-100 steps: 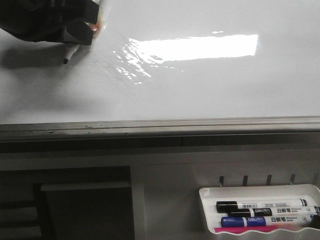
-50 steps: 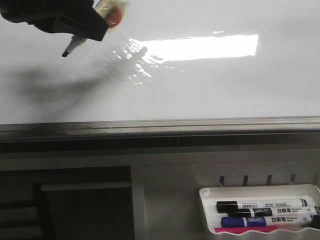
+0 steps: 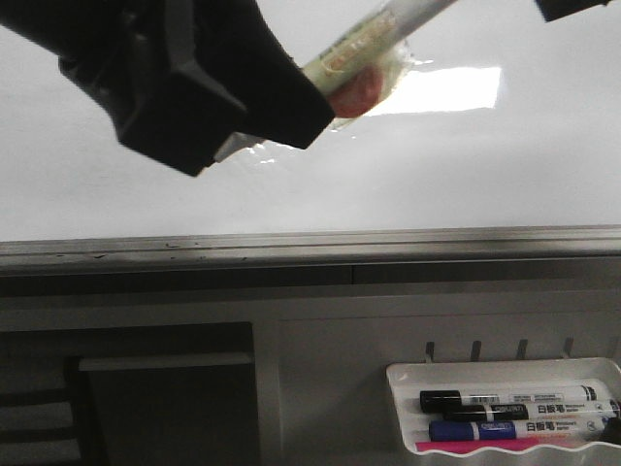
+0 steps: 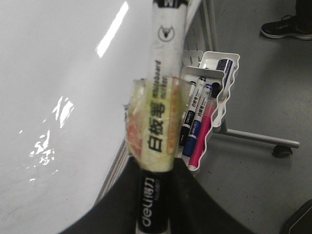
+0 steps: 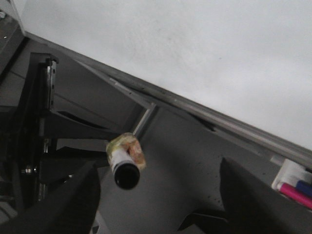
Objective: Write number 7 on whiteboard
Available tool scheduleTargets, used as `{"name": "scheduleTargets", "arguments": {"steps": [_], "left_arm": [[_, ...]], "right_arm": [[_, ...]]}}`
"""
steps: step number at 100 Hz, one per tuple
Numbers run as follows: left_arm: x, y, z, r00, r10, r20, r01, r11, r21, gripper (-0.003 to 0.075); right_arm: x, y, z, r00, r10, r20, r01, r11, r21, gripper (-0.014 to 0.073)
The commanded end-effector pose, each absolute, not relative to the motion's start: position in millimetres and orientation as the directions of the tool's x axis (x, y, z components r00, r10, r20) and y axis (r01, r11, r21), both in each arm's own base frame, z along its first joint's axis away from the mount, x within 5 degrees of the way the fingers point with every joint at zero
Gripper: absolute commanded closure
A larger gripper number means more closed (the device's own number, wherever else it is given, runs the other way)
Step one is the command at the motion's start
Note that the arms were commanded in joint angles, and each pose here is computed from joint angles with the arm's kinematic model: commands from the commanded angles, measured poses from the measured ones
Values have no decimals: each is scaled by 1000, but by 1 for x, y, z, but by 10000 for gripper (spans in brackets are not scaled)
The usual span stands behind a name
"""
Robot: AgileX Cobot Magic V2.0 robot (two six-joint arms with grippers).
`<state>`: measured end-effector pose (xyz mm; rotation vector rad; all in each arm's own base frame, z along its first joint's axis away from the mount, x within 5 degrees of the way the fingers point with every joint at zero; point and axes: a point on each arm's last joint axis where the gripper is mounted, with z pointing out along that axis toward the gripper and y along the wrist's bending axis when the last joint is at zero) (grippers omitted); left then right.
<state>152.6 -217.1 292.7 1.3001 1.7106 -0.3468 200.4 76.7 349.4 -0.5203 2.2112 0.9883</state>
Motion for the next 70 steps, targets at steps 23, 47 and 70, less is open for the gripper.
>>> {"name": "scheduleTargets", "arguments": {"steps": [23,47,70], "left_arm": [[151,-221,313,58,526,-849,853,415,316,741],[152,-222,314,66,516,-854,851,417,318,741],[152,-223,318,95,485,-869,844,424,328,740]], "right_arm": [[222,97,348,-733,-119,-669,-642,446,624,138],[227,112,346,-720,-178,-671,-677,395,621,175],[228,112,344,-699,-198,-687,-700,387,600,525]]}}
